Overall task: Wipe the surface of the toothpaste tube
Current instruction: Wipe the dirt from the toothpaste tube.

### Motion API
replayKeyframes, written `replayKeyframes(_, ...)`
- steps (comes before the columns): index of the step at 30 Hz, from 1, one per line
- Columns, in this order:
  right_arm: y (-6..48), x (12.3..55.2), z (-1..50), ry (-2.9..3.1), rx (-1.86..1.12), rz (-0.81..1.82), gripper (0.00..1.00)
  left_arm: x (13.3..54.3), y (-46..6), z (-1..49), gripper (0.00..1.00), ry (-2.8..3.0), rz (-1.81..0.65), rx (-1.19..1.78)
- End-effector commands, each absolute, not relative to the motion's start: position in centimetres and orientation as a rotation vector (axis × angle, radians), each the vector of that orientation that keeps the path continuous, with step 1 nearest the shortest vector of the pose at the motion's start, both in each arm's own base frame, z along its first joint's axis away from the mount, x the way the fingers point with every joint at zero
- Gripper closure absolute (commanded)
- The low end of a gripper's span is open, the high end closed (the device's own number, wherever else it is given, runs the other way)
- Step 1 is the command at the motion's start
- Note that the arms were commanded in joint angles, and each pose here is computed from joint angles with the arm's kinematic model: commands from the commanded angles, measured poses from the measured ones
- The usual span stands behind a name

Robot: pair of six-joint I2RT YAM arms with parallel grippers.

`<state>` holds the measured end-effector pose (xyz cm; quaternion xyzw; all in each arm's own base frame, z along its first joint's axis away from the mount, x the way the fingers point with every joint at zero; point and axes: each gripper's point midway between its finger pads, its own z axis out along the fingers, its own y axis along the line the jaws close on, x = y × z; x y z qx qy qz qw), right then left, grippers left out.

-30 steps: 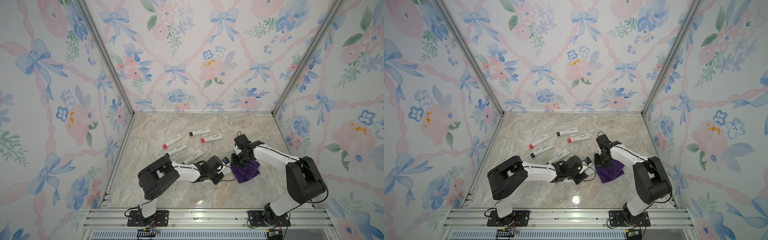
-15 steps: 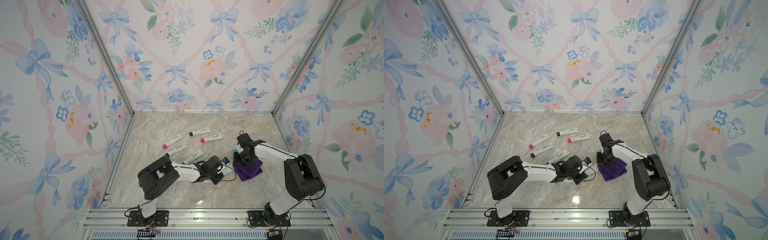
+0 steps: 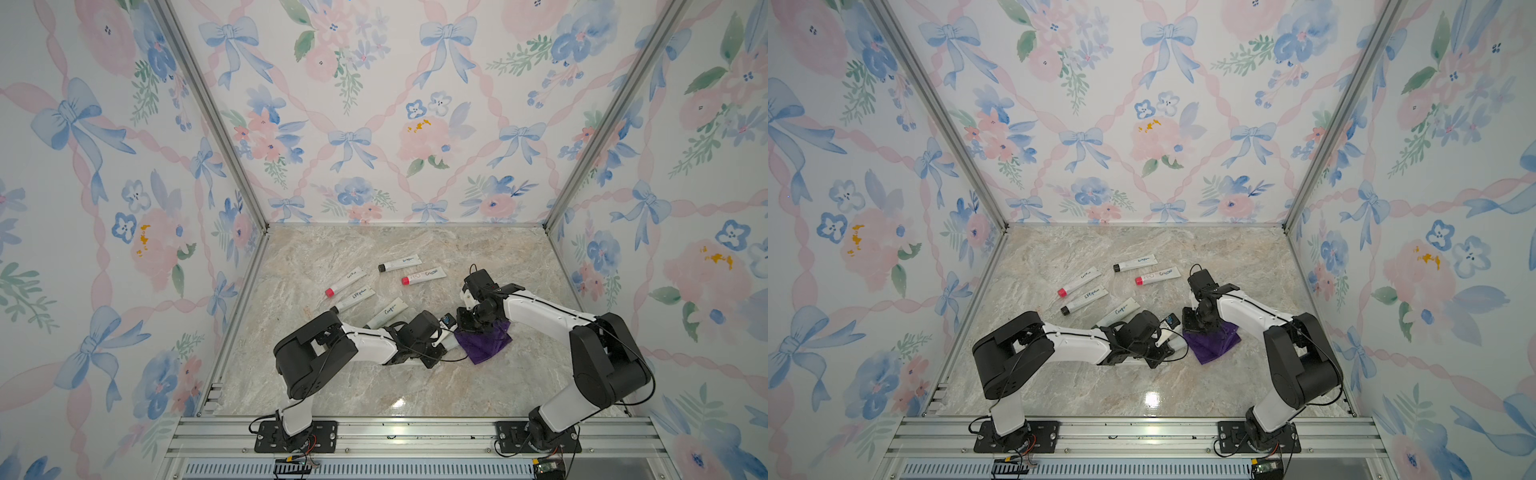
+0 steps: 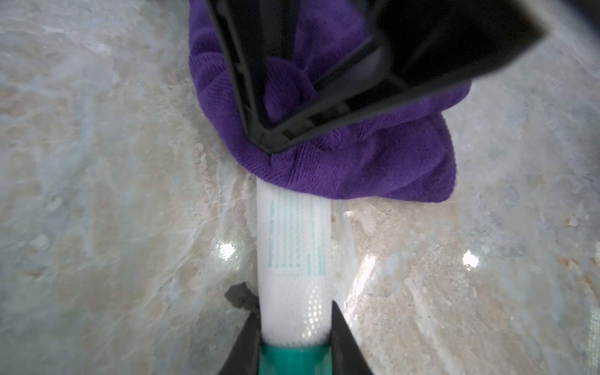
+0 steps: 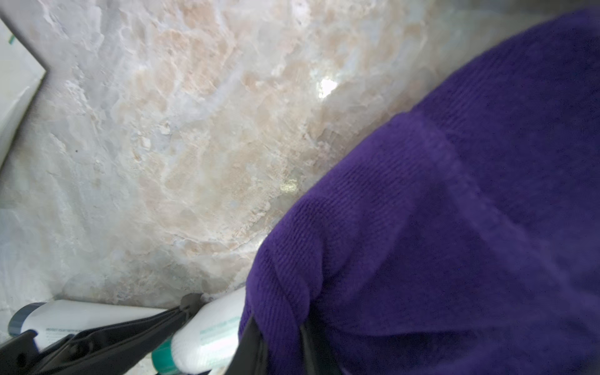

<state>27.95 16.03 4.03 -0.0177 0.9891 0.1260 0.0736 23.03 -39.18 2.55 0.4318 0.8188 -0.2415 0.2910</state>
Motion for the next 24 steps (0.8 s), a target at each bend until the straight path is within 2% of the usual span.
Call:
replayKeyframes(1,12.1,25.3,1.8,3.111,-0.023,0.130,0.83,23.5,-38.2,2.7,0.83,2.195,-0.631,1.111)
replayKeyframes(4,9.9,25.9,2.0,3.088,0.038,0.017,0.83,23.6,-38.0,2.9,0.83,2.192,-0.638,1.096)
replayKeyframes(10,8.5,26.7,2.4,3.056,0.084,-0.049,0.83,23.8,-37.9,3.0,0.83,2.192,-0.643,1.085)
replayKeyframes(24,18.5,24.7,4.1,3.059,-0.128,0.505,0.82,23.9,-38.0,2.8,0.83,2.193,-0.645,1.086)
